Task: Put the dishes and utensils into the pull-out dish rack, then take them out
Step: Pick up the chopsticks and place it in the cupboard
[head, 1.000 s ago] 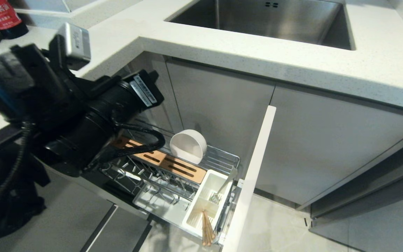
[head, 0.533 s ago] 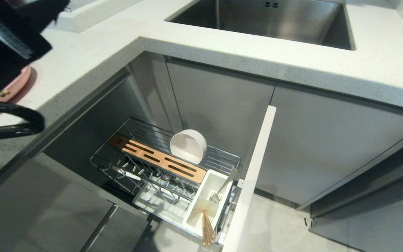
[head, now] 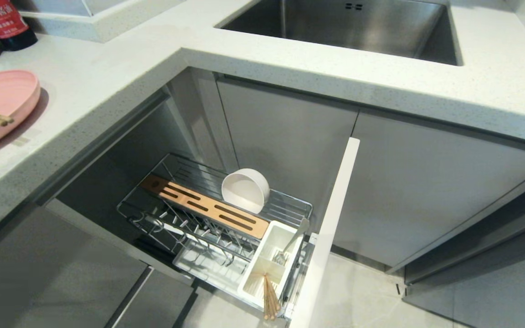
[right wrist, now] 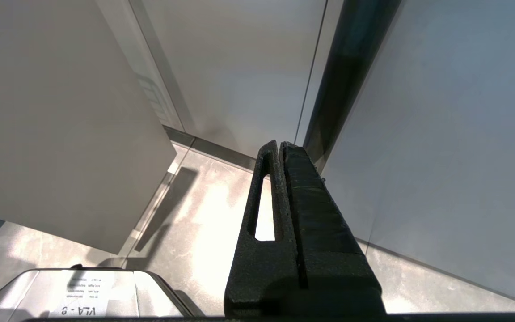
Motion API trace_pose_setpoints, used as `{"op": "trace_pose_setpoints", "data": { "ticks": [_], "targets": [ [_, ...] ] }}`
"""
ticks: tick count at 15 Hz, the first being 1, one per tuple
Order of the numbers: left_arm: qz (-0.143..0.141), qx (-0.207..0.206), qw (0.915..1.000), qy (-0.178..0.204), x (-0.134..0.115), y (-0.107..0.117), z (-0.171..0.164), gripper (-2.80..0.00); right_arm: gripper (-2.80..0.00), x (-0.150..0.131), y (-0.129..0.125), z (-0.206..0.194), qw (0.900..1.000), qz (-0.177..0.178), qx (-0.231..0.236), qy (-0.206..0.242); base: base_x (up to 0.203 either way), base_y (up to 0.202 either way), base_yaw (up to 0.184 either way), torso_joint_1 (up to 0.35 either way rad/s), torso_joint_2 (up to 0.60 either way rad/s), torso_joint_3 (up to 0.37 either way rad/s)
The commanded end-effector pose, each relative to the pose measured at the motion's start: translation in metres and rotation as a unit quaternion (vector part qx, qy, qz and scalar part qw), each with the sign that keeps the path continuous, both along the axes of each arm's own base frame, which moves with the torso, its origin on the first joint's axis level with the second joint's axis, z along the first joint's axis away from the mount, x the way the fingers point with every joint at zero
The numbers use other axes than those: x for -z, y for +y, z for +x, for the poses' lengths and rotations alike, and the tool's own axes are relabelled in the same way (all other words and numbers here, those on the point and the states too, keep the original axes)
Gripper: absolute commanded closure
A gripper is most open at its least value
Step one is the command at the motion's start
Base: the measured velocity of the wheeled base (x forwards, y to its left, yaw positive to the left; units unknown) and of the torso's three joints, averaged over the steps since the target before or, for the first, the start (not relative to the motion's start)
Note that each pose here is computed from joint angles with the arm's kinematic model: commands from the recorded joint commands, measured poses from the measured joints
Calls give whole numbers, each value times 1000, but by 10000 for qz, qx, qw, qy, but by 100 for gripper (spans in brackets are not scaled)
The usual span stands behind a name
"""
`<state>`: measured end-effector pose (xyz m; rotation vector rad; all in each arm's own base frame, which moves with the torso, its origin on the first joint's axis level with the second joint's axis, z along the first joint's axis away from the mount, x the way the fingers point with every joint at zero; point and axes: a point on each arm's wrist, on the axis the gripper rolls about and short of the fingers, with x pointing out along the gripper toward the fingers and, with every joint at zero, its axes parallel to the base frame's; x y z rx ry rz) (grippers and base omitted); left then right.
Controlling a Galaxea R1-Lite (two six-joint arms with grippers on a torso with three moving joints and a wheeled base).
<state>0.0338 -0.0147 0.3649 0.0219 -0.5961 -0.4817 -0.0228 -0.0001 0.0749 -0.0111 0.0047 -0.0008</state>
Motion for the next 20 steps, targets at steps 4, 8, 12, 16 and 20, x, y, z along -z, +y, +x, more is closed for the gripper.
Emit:
{"op": "trace_pose_setpoints", "data": {
  "ticks": [4,8,12,16,20],
  "targets": [
    [457,-347,9935,985,32,17,-105,0,0,0,0,0,10000,-6,-4,0,0,0,0,0,0,0],
    [372,-993,9876,1154,87,14,-129,0,0,0,0,0,10000,0,-4,0,0,0,0,0,0,0],
    [461,-1741,9722,1496,139,10,-123,0,0,0,0,0,10000,-6,-4,0,0,0,0,0,0,0],
    [215,-2117,9639,1602,191,12,-114,0,0,0,0,0,10000,-6,-4,0,0,0,0,0,0,0],
    [185,-2343,9568,1713,236,13,-76,0,0,0,0,0,10000,-6,-4,0,0,0,0,0,0,0]
  ]
}}
